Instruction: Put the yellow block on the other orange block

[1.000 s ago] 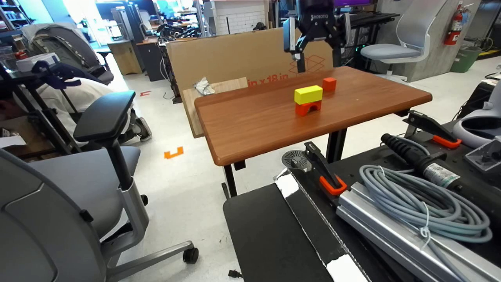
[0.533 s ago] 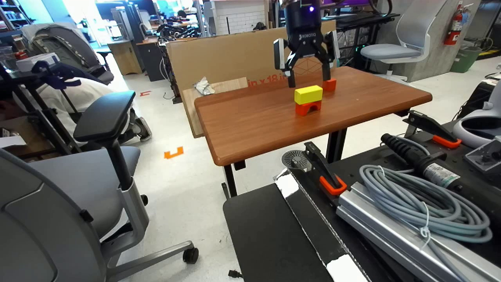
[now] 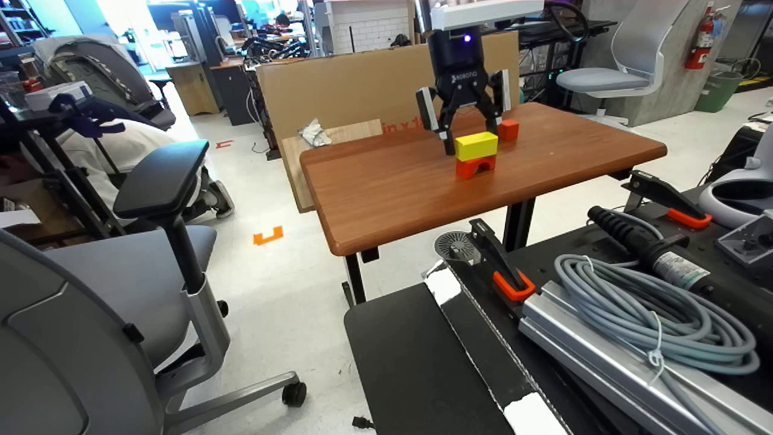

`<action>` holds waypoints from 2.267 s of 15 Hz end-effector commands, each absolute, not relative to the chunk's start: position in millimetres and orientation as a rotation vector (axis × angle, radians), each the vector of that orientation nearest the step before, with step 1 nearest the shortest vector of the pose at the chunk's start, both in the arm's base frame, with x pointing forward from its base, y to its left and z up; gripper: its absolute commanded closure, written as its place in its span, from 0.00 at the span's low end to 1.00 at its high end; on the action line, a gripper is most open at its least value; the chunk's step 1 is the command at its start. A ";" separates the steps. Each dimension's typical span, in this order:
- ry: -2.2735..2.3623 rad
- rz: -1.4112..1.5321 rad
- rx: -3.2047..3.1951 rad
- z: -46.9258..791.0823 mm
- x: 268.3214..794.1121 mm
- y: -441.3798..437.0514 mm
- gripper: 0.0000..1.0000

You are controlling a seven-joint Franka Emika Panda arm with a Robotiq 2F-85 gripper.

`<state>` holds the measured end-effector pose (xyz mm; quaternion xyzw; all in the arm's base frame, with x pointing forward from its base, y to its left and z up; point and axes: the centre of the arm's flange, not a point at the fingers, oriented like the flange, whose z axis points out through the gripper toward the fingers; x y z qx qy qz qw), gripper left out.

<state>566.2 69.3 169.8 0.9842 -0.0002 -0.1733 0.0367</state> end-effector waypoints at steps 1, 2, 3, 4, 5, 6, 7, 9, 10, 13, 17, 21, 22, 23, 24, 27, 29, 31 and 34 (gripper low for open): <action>-0.009 -0.526 2.998 168.0 577.4 73.6 0.51; -0.010 -0.521 3.000 169.7 578.2 73.2 0.58; -0.015 -0.510 3.008 173.9 579.5 69.7 0.58; -0.024 -0.508 3.017 177.2 580.5 64.8 0.58; -0.041 -0.511 3.033 181.9 582.7 54.4 0.58; -0.062 -0.509 3.043 185.5 585.4 44.6 0.58; -0.092 -0.510 3.055 190.7 588.9 28.5 0.58; -0.169 -0.482 3.084 196.9 595.2 -8.8 0.58; -0.208 -0.477 3.094 199.1 598.8 -27.1 0.58; -0.291 -0.492 3.111 203.5 609.0 -82.8 0.58; -0.315 -0.455 3.087 212.9 619.1 -121.7 0.58; -0.168 -0.406 3.048 215.3 638.3 -117.9 0.58; -0.103 -0.403 3.035 214.3 644.4 -114.7 0.58; -0.049 -0.388 3.026 212.6 650.8 -110.8 0.58; -0.004 -0.381 3.020 210.8 655.6 -107.2 0.58; 0.108 -0.373 3.035 203.9 670.1 -98.2 0.58; 0.168 -0.373 3.066 199.0 675.6 -93.5 0.58; 0.238 -0.393 3.108 194.1 678.4 -89.0 0.58; 0.282 -0.464 3.144 183.7 676.9 -81.8 0.58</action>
